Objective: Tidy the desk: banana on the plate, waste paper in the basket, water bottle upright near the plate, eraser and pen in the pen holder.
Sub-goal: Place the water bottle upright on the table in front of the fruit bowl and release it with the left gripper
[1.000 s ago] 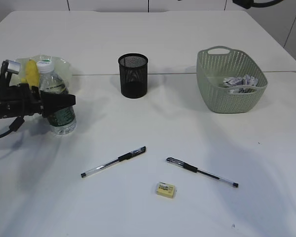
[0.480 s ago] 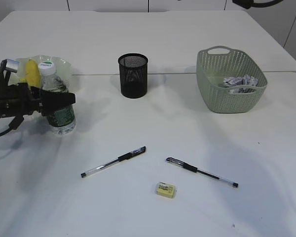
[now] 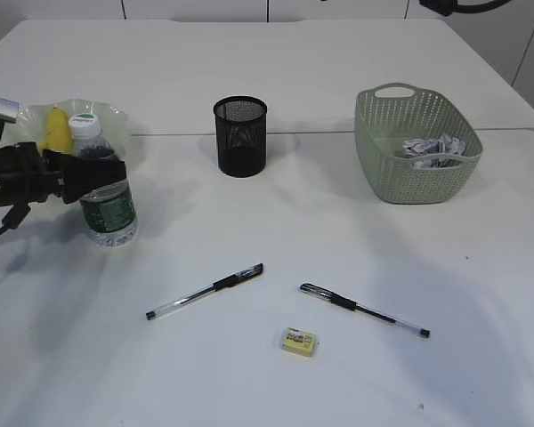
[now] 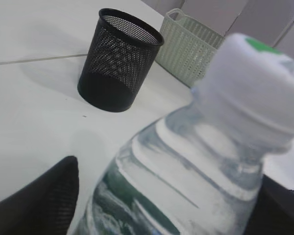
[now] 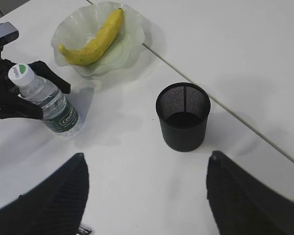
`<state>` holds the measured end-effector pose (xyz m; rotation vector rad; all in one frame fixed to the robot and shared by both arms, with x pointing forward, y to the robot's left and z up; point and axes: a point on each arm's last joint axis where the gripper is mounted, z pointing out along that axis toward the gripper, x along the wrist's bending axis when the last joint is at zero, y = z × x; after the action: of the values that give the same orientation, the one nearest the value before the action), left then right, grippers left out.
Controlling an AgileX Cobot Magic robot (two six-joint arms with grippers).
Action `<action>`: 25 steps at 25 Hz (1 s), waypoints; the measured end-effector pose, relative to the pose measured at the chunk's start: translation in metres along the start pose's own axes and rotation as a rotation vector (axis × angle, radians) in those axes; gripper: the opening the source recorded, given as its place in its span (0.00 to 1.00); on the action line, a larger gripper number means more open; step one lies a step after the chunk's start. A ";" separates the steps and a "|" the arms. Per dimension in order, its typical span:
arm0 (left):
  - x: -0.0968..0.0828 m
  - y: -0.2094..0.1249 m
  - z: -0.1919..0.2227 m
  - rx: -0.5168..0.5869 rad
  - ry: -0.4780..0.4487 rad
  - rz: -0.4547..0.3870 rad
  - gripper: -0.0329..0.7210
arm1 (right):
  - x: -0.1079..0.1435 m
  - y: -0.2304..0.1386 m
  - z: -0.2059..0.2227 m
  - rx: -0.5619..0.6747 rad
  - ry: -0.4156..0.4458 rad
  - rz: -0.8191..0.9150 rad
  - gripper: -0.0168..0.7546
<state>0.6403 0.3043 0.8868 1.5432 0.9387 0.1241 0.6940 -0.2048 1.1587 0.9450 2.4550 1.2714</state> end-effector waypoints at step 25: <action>-0.028 0.004 -0.049 -0.027 0.074 -0.029 0.95 | 0.000 0.000 0.000 0.000 0.000 0.000 0.74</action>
<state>0.5956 0.3256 0.9134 1.5078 1.0132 0.1737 0.6940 -0.2048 1.1587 0.9450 2.4550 1.2714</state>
